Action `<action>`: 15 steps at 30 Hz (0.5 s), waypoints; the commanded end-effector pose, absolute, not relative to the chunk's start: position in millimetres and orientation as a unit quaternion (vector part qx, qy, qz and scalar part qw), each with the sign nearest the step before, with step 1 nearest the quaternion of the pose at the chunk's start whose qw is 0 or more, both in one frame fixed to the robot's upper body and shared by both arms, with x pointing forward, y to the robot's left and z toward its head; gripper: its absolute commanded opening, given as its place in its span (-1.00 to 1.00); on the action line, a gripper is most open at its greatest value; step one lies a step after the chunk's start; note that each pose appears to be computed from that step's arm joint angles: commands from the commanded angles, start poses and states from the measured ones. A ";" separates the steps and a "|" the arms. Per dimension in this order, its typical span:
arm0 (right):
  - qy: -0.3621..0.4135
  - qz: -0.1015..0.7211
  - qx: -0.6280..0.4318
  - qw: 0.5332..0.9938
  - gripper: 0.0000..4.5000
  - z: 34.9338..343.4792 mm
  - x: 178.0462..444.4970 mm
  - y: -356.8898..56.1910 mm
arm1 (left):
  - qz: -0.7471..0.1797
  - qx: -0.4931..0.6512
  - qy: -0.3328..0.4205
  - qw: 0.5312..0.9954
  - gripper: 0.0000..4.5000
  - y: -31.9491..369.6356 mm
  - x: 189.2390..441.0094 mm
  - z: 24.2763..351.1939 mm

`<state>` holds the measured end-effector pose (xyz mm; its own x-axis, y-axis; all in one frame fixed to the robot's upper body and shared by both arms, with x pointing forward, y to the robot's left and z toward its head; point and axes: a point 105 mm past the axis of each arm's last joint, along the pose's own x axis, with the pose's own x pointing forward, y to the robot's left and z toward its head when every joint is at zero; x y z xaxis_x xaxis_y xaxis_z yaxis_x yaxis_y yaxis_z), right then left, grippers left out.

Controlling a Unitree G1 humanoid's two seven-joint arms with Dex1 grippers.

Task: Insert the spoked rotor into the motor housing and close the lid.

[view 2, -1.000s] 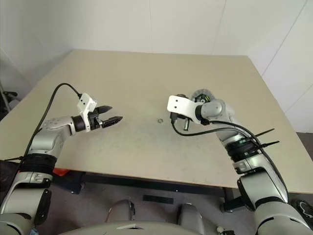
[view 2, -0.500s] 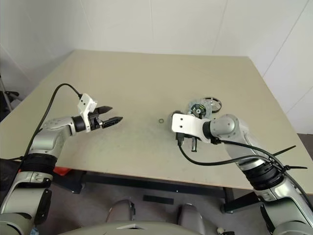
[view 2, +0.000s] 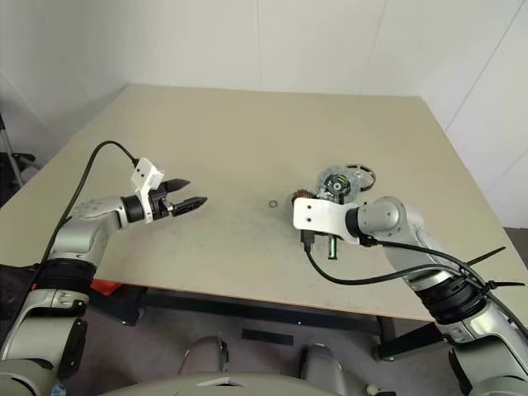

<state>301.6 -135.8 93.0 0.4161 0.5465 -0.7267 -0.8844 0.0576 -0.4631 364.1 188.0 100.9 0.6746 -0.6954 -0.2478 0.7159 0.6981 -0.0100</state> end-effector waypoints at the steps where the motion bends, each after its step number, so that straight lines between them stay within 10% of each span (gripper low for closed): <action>1: 0.199 0.491 -0.476 0.702 -0.99 89.8 306.9 -148.3 | -0.387 0.055 0.095 0.915 0.98 189.1 365.5 113.7; 8: 0.180 0.481 -0.482 0.709 -0.11 97.1 312.0 -147.7 | -0.384 0.055 0.095 0.917 0.98 190.2 365.5 113.3; 15: 0.133 0.492 -0.460 0.727 -0.11 126.8 311.5 -132.6 | -0.385 0.055 0.095 0.917 0.98 189.9 366.3 113.7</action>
<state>308.3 -140.7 98.3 0.4427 0.5462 -0.7111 -0.8748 0.0891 -0.4762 363.6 188.7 99.9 0.6751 -0.6940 -0.2503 0.7147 0.6994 -0.0114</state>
